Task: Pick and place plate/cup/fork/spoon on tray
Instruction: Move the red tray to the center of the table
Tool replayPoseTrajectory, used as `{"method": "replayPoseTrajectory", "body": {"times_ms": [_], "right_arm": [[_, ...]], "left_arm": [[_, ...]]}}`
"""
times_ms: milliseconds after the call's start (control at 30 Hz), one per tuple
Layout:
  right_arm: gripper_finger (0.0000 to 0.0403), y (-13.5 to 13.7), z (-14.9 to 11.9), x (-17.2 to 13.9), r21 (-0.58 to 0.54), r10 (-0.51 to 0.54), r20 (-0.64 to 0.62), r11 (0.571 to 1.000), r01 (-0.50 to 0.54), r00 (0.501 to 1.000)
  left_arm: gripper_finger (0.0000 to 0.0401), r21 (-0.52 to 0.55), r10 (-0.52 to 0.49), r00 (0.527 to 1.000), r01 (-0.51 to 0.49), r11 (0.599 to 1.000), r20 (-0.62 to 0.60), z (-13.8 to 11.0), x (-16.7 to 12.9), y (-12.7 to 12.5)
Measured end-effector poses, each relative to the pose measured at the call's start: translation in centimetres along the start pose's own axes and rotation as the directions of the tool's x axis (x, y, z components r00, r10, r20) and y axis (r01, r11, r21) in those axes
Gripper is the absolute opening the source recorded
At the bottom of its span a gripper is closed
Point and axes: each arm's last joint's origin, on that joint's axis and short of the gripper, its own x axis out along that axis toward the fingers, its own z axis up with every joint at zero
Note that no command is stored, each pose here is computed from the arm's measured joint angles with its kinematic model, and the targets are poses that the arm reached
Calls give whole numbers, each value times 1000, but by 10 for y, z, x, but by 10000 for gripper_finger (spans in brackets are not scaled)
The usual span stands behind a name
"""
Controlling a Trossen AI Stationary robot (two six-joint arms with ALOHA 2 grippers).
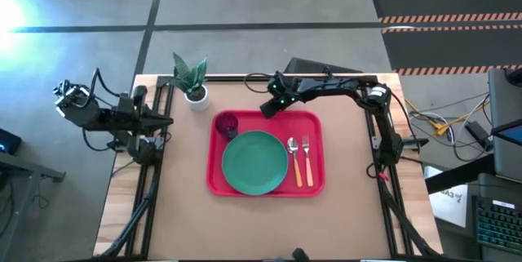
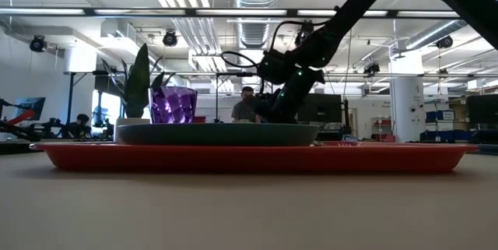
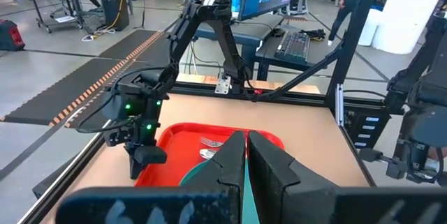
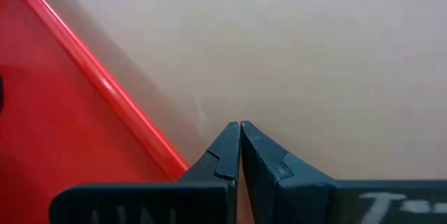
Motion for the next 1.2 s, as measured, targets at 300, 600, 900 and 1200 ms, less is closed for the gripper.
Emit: {"method": "replayPoseTrajectory", "body": {"times_ms": [300,600,900,1200], "right_arm": [[8,8,-8,-2,-25,-25,-50,999,24,998],[8,11,-12,-25,-113,-199,-41,975,194,979],[8,7,52,-86,-31,-92,289,994,105,953],[8,44,87,-56,-136,136,339,986,-95,931]], "left_arm": [[0,2,-36,999,36,999,-12,-1,0,-1],[0,9,-43,999,43,999,-23,-2,0,-1],[0,8,-44,999,45,999,-25,-2,0,-1],[0,-1,-44,999,44,999,-27,-2,1,-2]]}}
